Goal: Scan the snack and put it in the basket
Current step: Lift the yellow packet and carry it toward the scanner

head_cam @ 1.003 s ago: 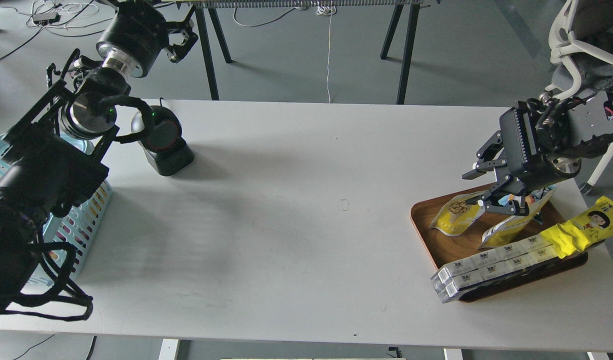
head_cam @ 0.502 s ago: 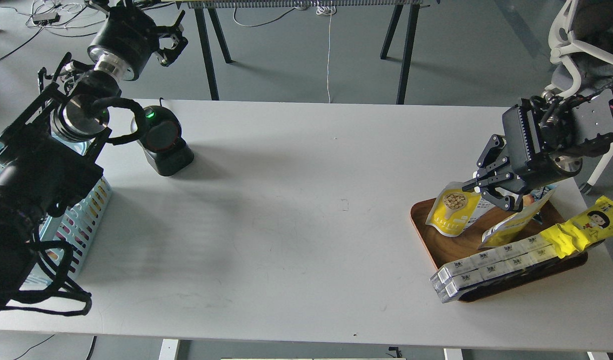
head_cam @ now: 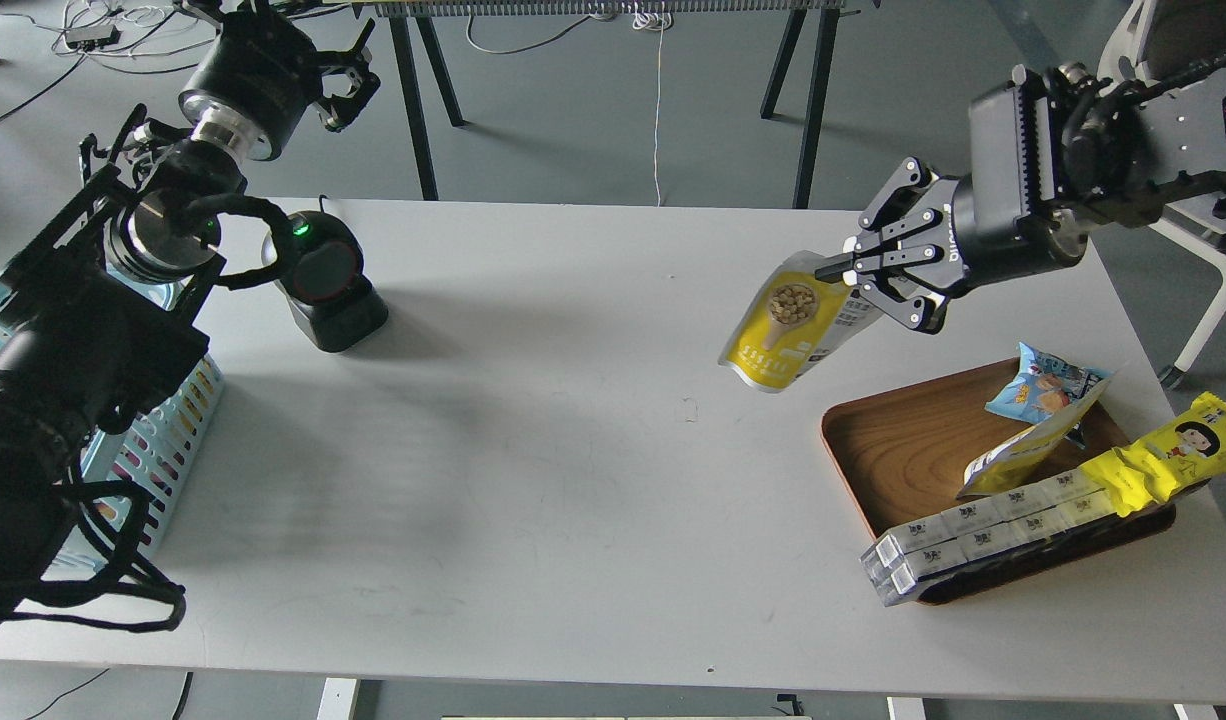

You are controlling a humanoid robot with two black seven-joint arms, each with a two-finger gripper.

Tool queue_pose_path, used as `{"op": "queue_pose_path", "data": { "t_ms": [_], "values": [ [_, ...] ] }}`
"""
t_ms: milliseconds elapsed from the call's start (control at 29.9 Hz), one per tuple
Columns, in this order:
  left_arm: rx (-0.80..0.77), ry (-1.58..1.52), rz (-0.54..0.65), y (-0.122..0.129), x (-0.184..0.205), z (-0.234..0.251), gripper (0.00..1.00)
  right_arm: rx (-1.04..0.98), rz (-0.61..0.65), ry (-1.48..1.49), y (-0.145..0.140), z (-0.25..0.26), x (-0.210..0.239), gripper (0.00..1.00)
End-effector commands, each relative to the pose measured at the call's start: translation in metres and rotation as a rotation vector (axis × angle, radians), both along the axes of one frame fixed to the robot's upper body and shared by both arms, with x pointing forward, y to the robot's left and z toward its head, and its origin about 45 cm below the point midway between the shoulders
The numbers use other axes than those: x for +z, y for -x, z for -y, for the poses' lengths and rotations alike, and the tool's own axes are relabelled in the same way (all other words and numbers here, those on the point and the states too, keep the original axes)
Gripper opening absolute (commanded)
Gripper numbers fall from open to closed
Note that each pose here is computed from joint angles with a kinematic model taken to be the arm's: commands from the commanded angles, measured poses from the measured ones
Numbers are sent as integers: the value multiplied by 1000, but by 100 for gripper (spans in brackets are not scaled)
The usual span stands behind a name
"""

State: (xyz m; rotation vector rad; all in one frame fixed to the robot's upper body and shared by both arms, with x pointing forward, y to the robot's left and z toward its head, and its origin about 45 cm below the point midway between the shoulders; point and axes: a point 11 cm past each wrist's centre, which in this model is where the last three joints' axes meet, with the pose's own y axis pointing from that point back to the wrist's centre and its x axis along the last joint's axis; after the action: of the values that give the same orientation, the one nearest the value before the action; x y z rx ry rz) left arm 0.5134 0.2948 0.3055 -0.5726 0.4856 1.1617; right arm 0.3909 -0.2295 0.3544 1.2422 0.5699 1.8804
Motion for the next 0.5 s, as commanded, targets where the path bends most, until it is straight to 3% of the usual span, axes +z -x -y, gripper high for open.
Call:
{"op": "queue_pose_path", "data": {
  "t_ms": [0, 468],
  "values": [
    [-5, 2, 0, 0, 0, 2, 100, -2, -14, -56, -3, -29, 6, 0],
    [-18, 5, 4, -2, 2, 9, 100, 6, -205, -125, 0, -130, -47, 0]
  ]
}}
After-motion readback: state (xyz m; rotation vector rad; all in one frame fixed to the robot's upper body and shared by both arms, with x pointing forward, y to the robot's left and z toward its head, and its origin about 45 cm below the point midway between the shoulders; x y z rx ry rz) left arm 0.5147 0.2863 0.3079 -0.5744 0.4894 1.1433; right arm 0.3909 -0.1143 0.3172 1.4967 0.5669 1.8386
